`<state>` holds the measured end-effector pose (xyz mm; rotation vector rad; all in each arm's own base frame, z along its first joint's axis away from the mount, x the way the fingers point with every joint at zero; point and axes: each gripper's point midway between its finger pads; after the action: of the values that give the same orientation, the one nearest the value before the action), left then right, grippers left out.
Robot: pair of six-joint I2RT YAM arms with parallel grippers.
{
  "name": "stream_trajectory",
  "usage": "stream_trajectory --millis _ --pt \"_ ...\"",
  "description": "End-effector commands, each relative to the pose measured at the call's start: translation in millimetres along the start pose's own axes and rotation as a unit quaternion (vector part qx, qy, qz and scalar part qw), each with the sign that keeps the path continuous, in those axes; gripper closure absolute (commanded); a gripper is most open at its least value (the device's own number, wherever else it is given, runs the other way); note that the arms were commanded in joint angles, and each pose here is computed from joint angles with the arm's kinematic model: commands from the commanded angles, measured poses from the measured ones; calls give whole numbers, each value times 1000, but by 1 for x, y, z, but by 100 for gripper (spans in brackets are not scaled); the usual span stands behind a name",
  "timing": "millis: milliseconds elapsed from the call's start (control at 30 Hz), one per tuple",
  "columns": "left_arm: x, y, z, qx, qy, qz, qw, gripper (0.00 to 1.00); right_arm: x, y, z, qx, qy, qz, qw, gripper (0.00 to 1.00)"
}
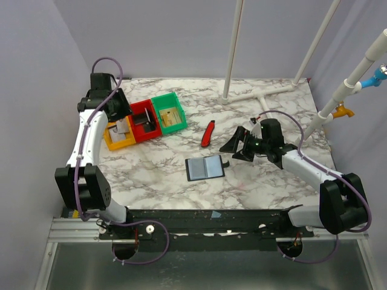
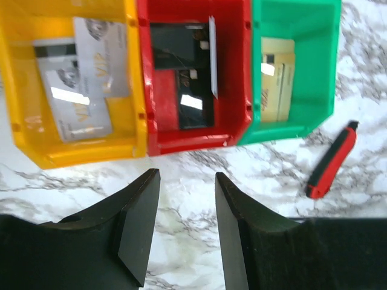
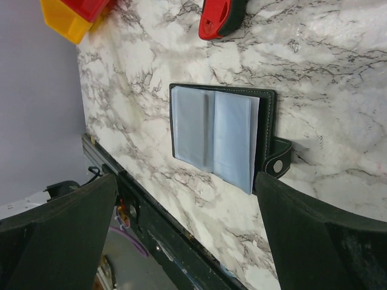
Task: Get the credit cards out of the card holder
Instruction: Remove the credit card from the card holder.
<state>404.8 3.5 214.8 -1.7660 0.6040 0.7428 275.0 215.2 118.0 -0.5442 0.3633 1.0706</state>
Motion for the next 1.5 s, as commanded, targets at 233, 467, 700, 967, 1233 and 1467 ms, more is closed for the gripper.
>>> stream_trajectory --millis 233,467,700,967,1233,1467 --pt "-31 88 -93 37 153 27 987 55 16 6 9 -31 18 -2 999 0" --pt "-26 165 -154 54 251 97 962 56 28 13 12 -39 31 2 999 0" --pt "-10 217 -206 53 310 154 937 62 33 16 8 -43 54 -2 998 0" --pt "10 254 -220 58 311 194 929 82 36 21 -2 -36 73 -1 997 0" --pt "21 271 -202 71 269 201 939 100 41 26 -8 -34 80 7 996 0" --pt "28 291 -195 83 250 216 940 100 46 29 -8 -34 81 12 996 0"
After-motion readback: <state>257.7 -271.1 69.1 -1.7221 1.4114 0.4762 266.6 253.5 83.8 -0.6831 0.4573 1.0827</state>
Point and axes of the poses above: each gripper's point midway between its finger pads, its own x axis out along the fingers, its own z axis along the line the jaws close on, y = z × x, and after that the axes turned 8 degrees about x, right-handed
